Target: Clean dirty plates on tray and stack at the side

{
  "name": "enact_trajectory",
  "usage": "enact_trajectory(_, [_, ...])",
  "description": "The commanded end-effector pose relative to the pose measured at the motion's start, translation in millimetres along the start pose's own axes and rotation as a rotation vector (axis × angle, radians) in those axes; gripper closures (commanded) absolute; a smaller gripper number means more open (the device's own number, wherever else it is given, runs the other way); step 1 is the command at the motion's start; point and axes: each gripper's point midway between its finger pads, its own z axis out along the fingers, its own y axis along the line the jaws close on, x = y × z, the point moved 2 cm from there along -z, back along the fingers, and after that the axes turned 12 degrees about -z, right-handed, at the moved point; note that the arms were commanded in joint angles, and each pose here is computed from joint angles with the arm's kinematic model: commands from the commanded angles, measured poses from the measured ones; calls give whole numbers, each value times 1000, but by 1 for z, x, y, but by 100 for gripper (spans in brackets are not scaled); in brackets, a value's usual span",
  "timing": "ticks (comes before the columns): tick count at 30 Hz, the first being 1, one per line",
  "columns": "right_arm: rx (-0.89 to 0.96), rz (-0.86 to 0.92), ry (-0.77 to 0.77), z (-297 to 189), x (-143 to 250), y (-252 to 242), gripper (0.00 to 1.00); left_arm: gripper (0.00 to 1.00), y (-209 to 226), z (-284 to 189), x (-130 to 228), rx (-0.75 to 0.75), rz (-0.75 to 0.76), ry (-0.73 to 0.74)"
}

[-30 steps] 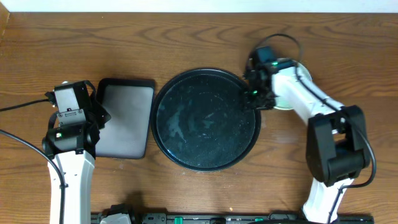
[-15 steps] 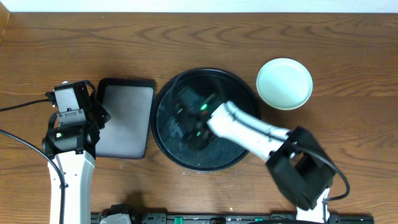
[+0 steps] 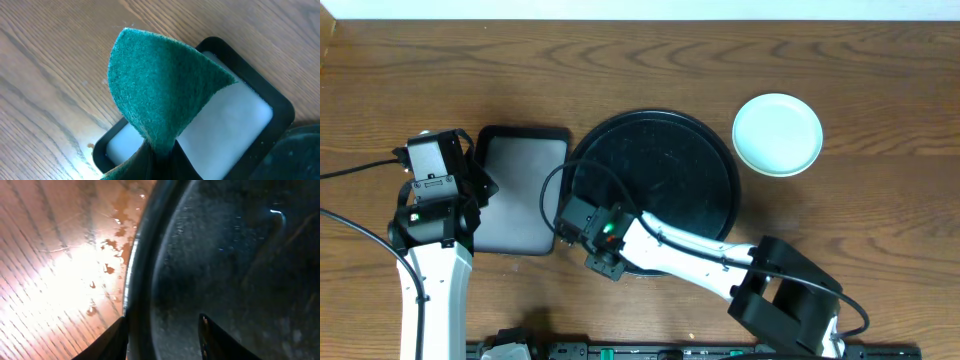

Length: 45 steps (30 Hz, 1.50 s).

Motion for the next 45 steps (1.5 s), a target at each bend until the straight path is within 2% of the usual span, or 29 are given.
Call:
enact_trajectory(1, [2,28,-24,-7,-3,9,58,92,2,-1,-2,-5,-10,-11])
enact_trajectory(9, [-2,47,-23,-7,-3,15,70,92,2,-1,-2,-5,-10,-11])
enact_trajectory(24, [-35,51,-21,-8,-5,34,68,92,2,-1,-2,-5,-10,-11])
enact_trajectory(36, [4,24,2,1,5,29,66,92,2,-1,-2,-5,-10,-11])
enact_trajectory(40, [6,25,-12,2,3,29,75,92,2,-1,-2,-5,-10,-11])
enact_trajectory(45, [6,25,-18,2,1,29,81,92,2,-1,-2,-5,-10,-11])
